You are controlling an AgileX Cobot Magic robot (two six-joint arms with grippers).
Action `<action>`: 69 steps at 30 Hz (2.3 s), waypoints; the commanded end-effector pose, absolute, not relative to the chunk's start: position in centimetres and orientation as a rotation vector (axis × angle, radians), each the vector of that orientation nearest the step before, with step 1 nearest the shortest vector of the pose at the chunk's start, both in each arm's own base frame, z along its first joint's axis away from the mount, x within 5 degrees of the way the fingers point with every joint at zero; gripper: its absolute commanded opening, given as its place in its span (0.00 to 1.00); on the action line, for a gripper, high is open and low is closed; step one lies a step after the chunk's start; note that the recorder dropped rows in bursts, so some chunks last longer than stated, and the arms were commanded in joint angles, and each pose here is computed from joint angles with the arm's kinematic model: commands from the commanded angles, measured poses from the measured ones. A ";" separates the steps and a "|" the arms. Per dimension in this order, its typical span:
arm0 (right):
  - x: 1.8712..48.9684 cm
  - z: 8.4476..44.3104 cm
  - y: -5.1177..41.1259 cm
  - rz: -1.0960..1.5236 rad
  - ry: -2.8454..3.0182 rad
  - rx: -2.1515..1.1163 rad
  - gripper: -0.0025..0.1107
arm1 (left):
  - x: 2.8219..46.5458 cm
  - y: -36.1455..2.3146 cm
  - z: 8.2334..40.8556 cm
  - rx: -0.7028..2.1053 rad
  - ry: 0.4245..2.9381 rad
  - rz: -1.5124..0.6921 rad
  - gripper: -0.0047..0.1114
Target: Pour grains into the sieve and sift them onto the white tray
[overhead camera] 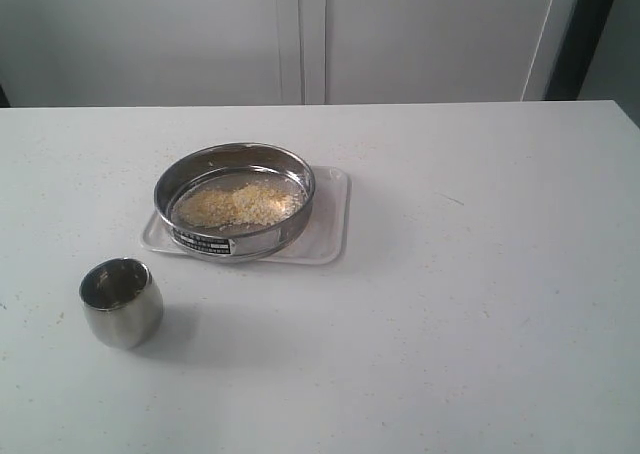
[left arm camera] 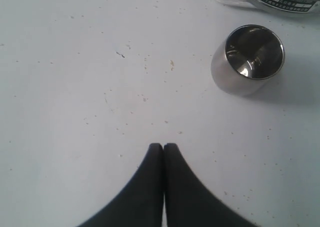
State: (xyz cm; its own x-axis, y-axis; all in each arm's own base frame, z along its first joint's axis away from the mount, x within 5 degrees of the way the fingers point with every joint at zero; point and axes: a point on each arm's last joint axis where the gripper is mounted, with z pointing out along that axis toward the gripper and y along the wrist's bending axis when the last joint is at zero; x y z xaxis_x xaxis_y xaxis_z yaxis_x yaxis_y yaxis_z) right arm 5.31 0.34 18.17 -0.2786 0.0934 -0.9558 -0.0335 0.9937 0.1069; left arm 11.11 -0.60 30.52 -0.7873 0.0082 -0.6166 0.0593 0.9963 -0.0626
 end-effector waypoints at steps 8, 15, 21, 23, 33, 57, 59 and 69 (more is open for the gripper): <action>5.3 18.2 0.3 0.122 1.832 0.043 0.02 | 10.9 -0.6 30.6 0.044 2.479 -0.113 0.04; 5.6 19.7 0.4 0.131 1.659 0.039 0.02 | 11.0 -0.6 30.6 0.043 2.470 -0.112 0.04; 5.6 21.8 0.4 0.135 1.435 0.027 0.02 | 11.0 -0.6 30.6 0.043 2.470 -0.112 0.04; 5.5 22.2 0.3 0.137 1.383 0.026 0.02 | 11.0 -0.6 30.6 0.043 2.470 -0.112 0.04; 5.3 23.0 0.3 0.140 1.300 0.025 0.02 | 11.0 -0.6 30.6 0.043 2.470 -0.112 0.04; 7.3 27.3 0.5 0.120 1.449 0.014 0.02 | 11.0 -0.6 30.6 0.043 2.470 -0.112 0.04; 8.2 28.3 0.5 0.118 1.501 0.015 0.02 | 11.0 -0.6 30.6 0.043 2.470 -0.112 0.04; 14.1 31.6 0.9 0.109 1.714 0.017 0.02 | 11.0 -0.6 30.6 0.043 2.470 -0.112 0.04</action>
State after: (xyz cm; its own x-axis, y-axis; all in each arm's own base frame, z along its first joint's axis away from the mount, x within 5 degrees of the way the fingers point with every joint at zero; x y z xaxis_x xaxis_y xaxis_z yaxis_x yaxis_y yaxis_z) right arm 12.62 0.81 31.02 -0.1088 0.0818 -0.9907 -0.0548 0.9946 0.0882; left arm 11.14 -0.59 30.54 -0.7846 0.0078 -0.6199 0.0591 0.9963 -0.0622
